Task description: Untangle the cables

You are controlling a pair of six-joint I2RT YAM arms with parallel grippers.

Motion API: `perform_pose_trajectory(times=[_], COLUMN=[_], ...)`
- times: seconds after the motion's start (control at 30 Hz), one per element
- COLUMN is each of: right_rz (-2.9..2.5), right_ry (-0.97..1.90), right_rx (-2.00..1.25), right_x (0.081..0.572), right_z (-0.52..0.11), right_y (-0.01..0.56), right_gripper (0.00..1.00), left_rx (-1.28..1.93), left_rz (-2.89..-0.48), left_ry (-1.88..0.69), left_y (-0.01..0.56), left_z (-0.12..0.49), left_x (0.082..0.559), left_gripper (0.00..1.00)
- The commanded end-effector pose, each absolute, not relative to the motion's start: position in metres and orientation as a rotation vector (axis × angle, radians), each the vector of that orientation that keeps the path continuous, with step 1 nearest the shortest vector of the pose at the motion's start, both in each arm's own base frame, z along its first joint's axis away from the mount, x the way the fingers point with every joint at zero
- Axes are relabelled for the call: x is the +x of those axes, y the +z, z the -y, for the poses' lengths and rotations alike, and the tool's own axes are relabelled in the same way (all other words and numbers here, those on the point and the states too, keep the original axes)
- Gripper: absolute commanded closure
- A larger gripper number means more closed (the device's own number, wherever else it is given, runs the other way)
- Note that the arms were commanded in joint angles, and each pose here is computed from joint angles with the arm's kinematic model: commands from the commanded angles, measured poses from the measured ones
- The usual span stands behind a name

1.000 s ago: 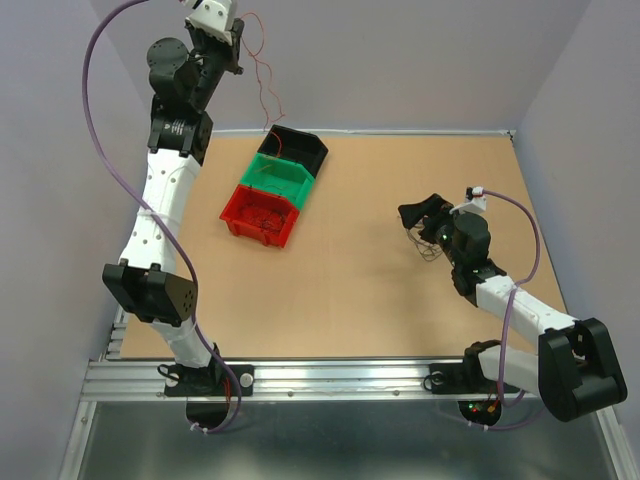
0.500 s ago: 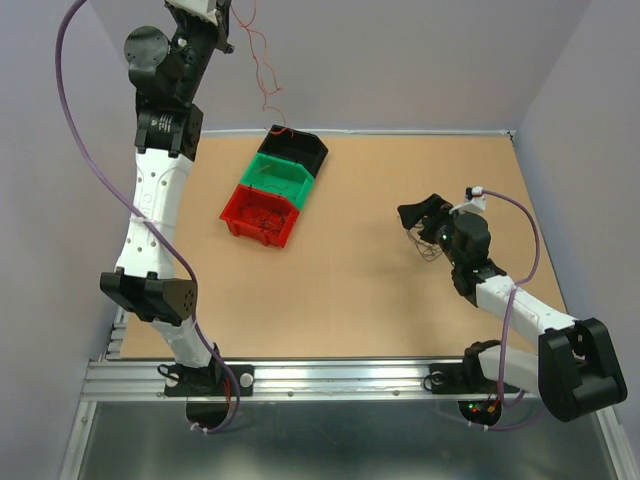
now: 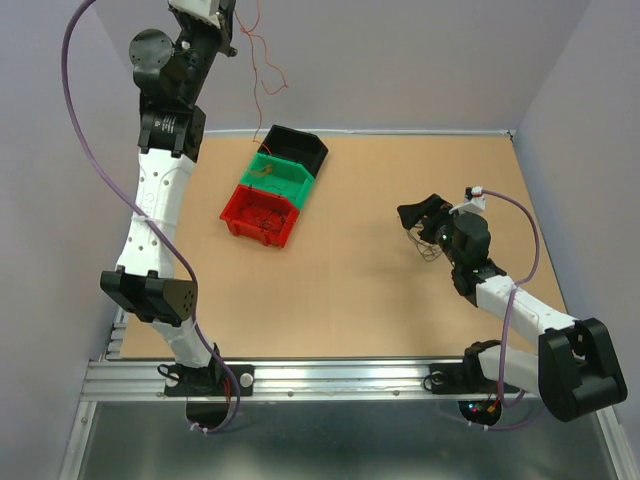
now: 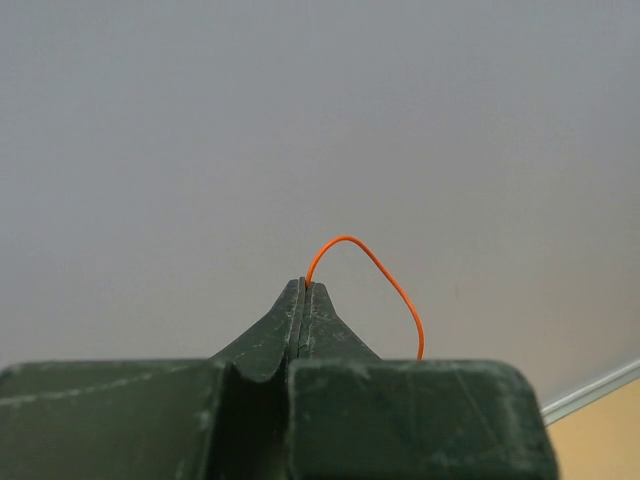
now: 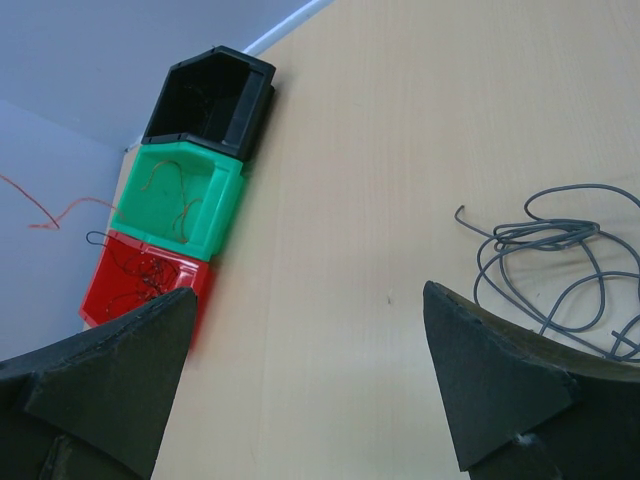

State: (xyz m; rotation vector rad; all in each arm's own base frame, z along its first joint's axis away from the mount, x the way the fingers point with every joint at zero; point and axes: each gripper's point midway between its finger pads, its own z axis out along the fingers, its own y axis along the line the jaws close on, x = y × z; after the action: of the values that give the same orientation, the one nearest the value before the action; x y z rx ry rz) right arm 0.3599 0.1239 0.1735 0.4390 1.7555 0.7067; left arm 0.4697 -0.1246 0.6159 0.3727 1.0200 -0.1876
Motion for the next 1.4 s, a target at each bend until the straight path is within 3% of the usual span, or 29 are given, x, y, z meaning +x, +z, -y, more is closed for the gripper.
perform_pose_trajectory(times=[0.0,0.37,1.0,1.37], right_rz=[-1.719,-1.720,-1.721,-1.724], right_ry=[0.725,0.731,0.734,0.733], right_rx=[0.411,0.408,0.408,0.409], right_x=[0.360,0.360,0.360,0.361], right_z=[-0.127,-0.128,-0.128,-0.128], right_y=[0.181,0.181,0.181,0.180], right_gripper=[0.00,0.00,0.00,0.00], left_rx=[0.383,0.412,0.344,0.362], left_rz=[-0.980,-1.056,-0.925,-0.992], left_ry=[-0.208,-0.185,-0.222,-0.244], left_y=[0.620,0.562,0.647,0.617], left_z=[0.128,0.131,0.124,0.132], left_x=[0.456,0.477,0.447,0.470], left_gripper=[1.00,1.00,1.00,1.00])
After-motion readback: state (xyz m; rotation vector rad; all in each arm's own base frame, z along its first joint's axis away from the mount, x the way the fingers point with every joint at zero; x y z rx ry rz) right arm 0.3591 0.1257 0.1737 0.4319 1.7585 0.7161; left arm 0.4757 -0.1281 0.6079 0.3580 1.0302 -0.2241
